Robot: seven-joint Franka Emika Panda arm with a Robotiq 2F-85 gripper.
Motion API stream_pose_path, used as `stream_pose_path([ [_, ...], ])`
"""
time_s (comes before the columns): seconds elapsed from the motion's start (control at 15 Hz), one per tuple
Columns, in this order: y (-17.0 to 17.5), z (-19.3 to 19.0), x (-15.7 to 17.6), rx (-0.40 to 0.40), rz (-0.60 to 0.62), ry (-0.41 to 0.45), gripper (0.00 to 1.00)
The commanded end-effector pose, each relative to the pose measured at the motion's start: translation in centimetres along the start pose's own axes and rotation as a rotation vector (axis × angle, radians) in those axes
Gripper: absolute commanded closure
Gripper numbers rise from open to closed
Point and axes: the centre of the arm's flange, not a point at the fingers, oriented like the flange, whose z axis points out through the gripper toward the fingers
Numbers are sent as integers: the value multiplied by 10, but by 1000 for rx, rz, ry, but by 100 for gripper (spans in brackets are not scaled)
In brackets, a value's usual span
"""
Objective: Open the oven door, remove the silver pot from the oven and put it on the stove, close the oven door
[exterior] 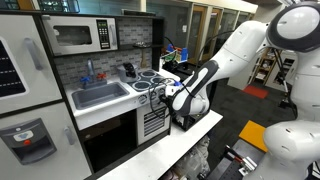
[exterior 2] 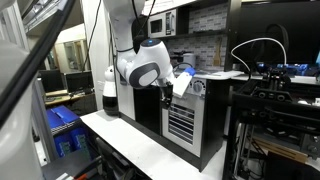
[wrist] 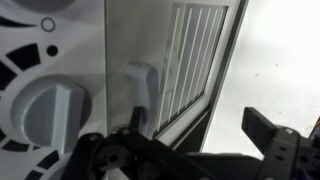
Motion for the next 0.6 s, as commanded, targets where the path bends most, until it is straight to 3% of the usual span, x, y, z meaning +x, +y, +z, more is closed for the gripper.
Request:
stream_pose_path([
  [0.0, -11, 32, 20, 25, -55, -2, 0],
  [0.53, -15, -3, 21, 98, -116, 0, 0],
])
